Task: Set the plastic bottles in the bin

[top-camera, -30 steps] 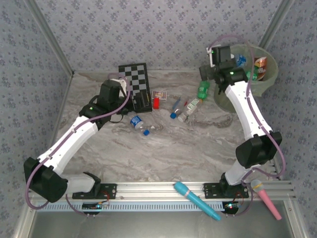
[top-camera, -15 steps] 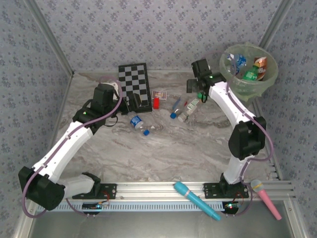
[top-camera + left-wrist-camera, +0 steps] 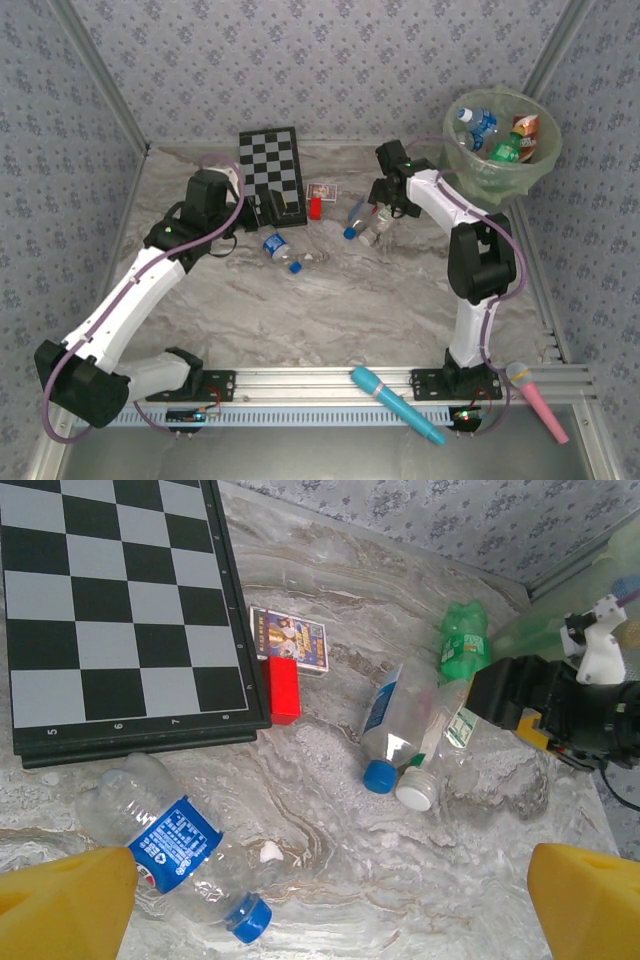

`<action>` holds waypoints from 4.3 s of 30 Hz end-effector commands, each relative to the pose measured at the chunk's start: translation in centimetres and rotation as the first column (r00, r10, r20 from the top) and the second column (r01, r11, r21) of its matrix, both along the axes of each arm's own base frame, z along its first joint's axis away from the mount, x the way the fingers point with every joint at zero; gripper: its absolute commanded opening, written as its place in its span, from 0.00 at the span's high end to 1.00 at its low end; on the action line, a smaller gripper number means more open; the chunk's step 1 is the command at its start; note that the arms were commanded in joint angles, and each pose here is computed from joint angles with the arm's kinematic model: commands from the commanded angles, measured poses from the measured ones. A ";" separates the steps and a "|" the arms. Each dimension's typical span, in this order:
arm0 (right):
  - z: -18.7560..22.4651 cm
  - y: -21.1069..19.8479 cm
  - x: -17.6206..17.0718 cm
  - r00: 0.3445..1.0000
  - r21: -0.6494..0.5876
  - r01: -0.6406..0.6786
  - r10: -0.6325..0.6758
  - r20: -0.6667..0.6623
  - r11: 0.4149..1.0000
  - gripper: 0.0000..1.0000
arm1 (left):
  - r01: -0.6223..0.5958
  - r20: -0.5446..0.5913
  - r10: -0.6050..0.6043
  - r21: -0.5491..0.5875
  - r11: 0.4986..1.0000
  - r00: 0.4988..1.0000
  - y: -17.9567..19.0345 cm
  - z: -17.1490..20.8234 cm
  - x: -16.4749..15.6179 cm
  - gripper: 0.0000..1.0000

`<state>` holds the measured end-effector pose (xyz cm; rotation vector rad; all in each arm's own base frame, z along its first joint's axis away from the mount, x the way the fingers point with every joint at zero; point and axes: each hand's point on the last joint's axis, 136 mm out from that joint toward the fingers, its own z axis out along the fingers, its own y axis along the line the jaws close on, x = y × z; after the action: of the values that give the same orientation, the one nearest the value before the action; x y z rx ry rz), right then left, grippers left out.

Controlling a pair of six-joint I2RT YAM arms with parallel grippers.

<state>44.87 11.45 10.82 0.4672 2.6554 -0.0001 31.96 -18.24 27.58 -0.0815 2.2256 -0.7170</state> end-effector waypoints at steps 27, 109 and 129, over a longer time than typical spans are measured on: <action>-6.6 -0.7 0.0 0.987 -0.003 0.098 -0.097 -0.126 0.995 0.33 | 0.005 0.033 -0.004 -0.006 1.000 0.999 0.6 1.4 -1.0 0.00; 27.2 -17.5 5.9 0.842 -0.900 -0.081 0.513 0.168 0.428 0.00 | 0.117 0.079 -0.112 -0.053 0.992 0.991 -3.7 3.9 0.7 0.00; 29.4 -12.5 0.8 0.770 -0.700 -0.088 0.494 0.404 0.709 0.00 | 0.045 0.016 -0.044 -0.022 0.999 0.999 -2.2 1.4 0.5 0.00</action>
<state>47.00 -2.72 39.52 -0.2388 1.9141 -0.6889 32.85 -21.22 29.57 -0.0036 2.1981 -0.7955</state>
